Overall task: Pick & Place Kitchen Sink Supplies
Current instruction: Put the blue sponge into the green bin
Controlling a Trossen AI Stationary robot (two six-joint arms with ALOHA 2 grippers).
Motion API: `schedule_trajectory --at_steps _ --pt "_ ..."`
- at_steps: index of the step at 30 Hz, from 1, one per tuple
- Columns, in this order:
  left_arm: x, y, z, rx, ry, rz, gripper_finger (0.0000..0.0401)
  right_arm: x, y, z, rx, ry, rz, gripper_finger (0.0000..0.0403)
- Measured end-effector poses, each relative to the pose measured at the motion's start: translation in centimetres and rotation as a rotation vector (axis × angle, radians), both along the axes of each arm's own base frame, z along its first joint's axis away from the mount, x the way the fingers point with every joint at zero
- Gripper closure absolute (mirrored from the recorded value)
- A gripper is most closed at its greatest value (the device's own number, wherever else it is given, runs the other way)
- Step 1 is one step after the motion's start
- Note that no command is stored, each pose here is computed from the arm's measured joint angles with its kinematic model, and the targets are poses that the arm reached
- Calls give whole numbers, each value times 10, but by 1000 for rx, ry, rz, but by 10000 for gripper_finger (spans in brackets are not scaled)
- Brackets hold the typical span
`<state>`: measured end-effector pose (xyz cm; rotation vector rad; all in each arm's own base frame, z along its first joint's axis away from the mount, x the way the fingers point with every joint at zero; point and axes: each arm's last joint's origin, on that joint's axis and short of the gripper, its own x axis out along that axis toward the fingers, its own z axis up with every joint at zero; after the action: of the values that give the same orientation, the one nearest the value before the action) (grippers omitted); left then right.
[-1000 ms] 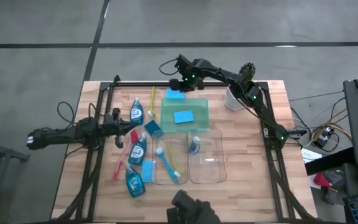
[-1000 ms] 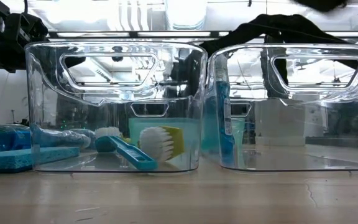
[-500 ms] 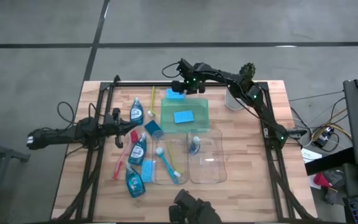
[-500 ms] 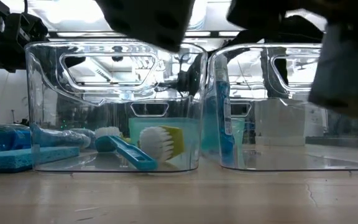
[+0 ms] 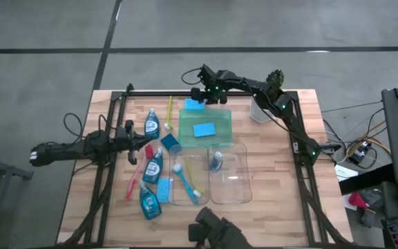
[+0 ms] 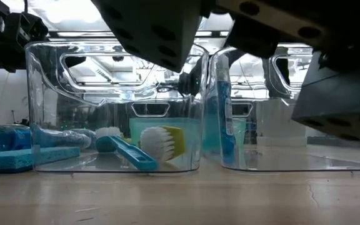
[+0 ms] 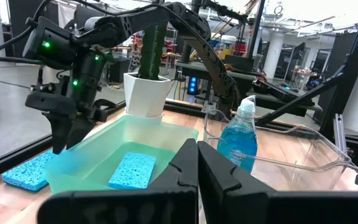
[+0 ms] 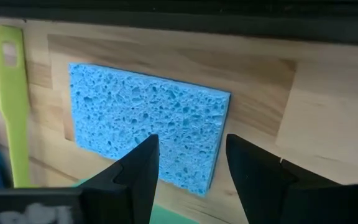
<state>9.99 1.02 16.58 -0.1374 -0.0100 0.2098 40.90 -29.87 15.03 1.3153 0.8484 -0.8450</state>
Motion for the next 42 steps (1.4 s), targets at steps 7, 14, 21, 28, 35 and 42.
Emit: schedule_trajectory --at_steps 7,14,21,28,35,42 --pt "0 0 0 0 0 0 401 -2 -4 -10 56 -70 -46 237" --pt "0 0 0 0 0 0 401 -3 -8 -16 77 -107 -98 278" --pt "0 0 0 0 -1 0 401 -8 -12 -18 73 -94 -93 379" --pt "0 0 0 0 0 0 401 -8 -13 -14 51 -92 -72 395" --pt "0 0 0 0 -1 -1 401 -6 -10 5 36 -65 4 395" --pt "0 0 0 0 -1 -1 401 7 -1 24 -3 -99 60 395"
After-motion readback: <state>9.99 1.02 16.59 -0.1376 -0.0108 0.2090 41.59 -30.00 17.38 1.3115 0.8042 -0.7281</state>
